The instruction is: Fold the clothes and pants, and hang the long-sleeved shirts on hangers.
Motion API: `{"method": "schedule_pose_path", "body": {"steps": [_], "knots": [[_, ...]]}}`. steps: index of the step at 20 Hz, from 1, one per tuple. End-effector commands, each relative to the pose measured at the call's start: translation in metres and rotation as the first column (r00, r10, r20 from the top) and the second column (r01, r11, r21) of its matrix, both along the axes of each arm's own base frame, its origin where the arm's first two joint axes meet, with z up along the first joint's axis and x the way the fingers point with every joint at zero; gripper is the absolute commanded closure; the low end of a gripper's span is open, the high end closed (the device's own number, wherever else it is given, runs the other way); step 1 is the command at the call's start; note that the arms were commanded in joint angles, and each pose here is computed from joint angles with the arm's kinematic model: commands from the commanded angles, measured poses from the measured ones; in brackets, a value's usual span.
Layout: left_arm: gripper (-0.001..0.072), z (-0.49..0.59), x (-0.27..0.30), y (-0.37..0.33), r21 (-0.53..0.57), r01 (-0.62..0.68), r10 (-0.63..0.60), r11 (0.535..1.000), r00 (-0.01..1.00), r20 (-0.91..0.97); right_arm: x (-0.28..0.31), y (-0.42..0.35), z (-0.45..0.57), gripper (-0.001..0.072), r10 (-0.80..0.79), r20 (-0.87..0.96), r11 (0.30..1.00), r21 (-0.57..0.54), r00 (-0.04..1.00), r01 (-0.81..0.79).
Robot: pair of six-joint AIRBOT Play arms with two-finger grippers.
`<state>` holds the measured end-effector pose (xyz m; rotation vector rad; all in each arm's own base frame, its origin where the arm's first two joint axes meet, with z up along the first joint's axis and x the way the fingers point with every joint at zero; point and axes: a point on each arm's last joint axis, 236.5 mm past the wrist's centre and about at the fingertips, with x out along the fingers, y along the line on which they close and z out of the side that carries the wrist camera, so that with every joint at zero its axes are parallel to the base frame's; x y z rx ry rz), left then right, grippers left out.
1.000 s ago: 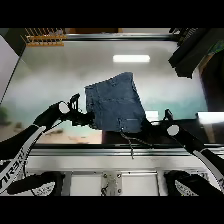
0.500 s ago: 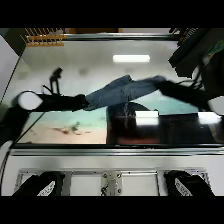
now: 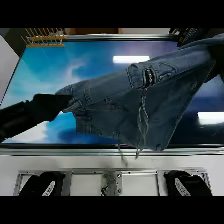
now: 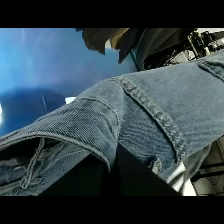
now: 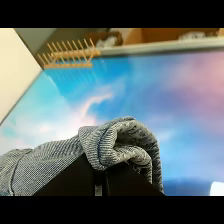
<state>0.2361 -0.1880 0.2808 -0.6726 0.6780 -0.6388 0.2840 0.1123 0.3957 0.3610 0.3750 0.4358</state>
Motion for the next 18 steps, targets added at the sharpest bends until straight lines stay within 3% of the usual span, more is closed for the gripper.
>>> {"method": "schedule_pose_path", "body": {"steps": [1,5,8,10,14,18], "knots": [[0.0681,-0.082,0.019,-0.004,0.021,-0.019,0.023,1.0,0.971,-0.239,0.044,0.0,-0.075,0.0683,-0.011,-0.3,1.0,-0.029,0.954,0.002],[0.0681,-0.206,0.1,0.004,0.106,-0.123,0.156,0.987,0.895,-0.417,0.142,0.014,-0.224,0.0683,-0.046,-0.59,0.99,-0.137,0.806,-0.044],[0.0681,-0.271,0.167,0.018,0.182,-0.134,0.206,0.974,0.858,-0.471,0.211,0.018,-0.305,0.0683,-0.086,-0.629,0.992,-0.13,0.772,0.005],[0.0681,-0.302,0.199,0.021,0.151,-0.102,0.171,0.983,0.804,-0.569,0.231,0.02,-0.326,0.0682,-0.095,-0.632,0.992,-0.126,0.769,0.019],[0.0681,-0.3,0.224,0.025,0.041,-0.014,0.037,0.999,0.789,-0.613,0.225,0.014,-0.309,0.0683,-0.093,-0.593,0.984,-0.177,0.8,-0.016],[0.0681,-0.29,0.195,0.038,0.13,0.057,0.027,0.99,0.826,-0.563,0.163,0.008,-0.305,0.0683,-0.13,-0.632,0.94,-0.324,0.764,-0.109]]}}
